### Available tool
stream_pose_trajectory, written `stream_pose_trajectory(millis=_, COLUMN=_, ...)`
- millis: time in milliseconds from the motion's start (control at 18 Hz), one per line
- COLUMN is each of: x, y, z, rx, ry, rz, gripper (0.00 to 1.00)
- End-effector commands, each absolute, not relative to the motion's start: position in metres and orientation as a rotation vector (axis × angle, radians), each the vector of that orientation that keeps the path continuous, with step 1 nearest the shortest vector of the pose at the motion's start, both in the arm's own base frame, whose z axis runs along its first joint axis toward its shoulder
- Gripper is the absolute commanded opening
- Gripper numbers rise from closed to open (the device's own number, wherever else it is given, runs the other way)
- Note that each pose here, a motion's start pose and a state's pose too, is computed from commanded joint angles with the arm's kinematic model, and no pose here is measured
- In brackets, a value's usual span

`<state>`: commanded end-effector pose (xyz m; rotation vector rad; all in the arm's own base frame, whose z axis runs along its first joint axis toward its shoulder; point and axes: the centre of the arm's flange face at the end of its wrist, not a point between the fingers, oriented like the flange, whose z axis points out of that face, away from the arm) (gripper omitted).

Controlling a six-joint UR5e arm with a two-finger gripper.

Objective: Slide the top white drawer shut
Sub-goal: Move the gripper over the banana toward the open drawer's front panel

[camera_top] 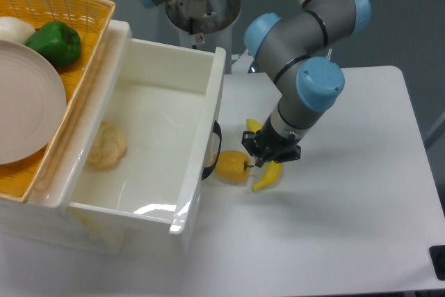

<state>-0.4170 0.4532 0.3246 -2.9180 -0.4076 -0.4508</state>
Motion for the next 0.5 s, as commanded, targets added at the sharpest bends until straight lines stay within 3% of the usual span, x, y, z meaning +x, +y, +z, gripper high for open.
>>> stream_pose_trajectory(millis=500, x=-0.405, y=0.46, z=0.346, rx=-2.787, ry=-0.395, rz=-0.528, gripper=0.0)
